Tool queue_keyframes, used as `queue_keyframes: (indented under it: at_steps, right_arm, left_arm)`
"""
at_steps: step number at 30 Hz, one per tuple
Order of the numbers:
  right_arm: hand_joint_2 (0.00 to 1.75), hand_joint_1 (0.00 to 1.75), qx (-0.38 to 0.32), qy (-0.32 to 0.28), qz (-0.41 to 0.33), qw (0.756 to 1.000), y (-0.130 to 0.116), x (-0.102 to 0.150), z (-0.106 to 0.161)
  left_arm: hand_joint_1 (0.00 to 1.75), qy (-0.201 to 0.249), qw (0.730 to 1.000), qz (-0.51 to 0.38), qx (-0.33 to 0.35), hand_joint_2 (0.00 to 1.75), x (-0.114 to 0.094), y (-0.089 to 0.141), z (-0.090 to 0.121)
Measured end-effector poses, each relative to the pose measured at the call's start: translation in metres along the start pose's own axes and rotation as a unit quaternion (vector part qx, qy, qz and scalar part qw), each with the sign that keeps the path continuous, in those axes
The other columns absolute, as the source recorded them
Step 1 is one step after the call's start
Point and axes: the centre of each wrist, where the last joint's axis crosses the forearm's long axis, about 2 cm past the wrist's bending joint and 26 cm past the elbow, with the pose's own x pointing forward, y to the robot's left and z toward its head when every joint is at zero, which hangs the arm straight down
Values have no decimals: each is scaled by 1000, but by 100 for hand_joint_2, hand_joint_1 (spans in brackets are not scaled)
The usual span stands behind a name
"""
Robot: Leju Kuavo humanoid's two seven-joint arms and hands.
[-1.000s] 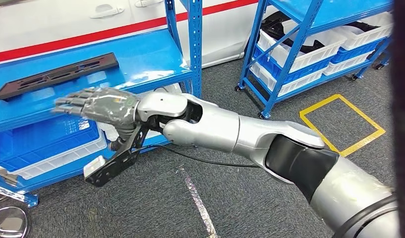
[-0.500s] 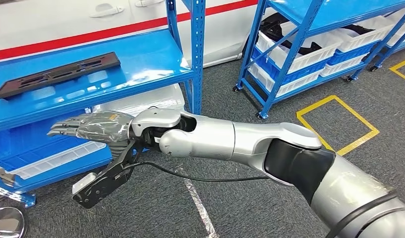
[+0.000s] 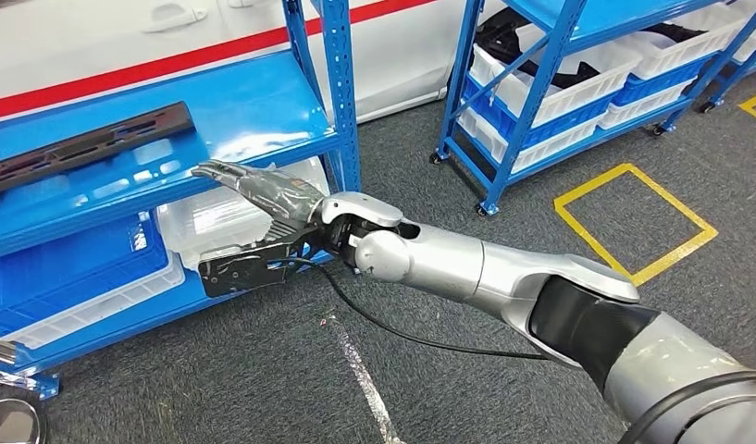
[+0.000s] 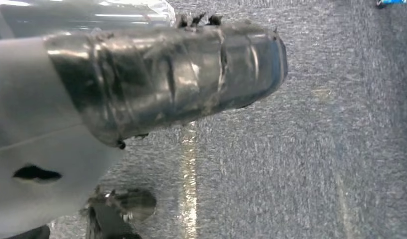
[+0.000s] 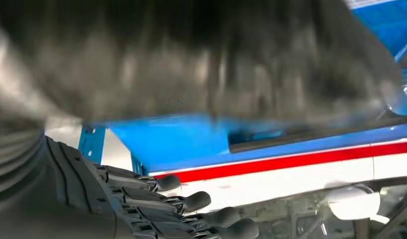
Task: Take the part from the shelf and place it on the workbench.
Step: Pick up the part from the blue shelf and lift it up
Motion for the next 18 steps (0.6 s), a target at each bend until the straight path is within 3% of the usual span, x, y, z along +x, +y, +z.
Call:
queue_keyframes:
  at_steps: [18]
  right_arm:
    - [0, 0, -8, 0, 7, 1000, 5, -1, 5]
  left_arm:
    - [0, -11, 1000, 17, 18, 0, 2, 3, -3]
